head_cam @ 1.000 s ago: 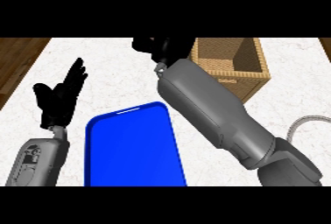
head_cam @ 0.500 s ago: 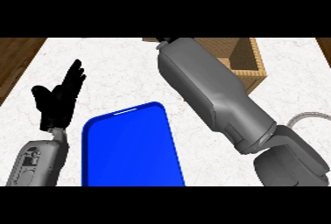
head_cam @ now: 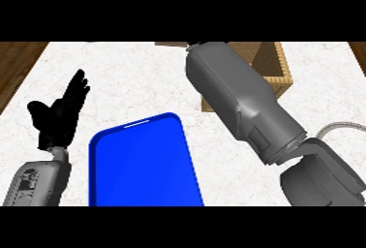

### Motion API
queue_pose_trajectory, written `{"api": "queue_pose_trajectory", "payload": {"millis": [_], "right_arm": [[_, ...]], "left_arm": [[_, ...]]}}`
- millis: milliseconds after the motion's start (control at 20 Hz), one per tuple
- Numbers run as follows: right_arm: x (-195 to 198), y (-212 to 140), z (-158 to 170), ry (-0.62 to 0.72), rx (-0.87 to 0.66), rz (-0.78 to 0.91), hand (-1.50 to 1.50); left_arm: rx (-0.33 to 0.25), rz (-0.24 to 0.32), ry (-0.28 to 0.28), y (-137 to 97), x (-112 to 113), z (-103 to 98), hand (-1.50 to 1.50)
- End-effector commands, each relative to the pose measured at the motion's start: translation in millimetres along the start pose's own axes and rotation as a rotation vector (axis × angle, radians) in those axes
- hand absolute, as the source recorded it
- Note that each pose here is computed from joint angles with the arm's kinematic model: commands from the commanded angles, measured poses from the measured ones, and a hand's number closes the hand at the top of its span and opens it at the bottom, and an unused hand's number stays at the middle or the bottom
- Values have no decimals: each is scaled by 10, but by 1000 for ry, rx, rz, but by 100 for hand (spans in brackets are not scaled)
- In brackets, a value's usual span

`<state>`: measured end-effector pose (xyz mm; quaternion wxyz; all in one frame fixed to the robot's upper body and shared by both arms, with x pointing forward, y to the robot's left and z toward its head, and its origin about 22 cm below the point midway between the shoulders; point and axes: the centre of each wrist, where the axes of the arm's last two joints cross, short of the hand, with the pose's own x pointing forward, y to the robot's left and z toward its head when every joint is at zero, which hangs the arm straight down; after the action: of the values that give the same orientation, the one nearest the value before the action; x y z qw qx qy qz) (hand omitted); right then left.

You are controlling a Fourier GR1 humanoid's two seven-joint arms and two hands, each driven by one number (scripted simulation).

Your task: Pick the can from the placemat and place it in the basket

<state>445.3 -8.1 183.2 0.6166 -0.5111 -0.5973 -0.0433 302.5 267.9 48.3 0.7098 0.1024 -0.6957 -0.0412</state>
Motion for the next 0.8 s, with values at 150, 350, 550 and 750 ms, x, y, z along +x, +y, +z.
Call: {"api": "queue_pose_trajectory", "payload": {"millis": [150, 350, 550, 750], "right_arm": [[-244, 79, -104, 123, 30, 60, 150], [-589, 179, -110, 129, 36, 44, 150], [-671, 84, -327, 124, 36, -31, 150], [-552, 67, -275, 115, 88, -44, 150]], "left_arm": [[29, 9, 4, 15, 6, -24, 0], [28, 12, -3, 111, 96, -85, 0], [45, 15, 4, 105, -30, 61, 0], [49, -9, 16, 123, 111, -10, 0]]}}
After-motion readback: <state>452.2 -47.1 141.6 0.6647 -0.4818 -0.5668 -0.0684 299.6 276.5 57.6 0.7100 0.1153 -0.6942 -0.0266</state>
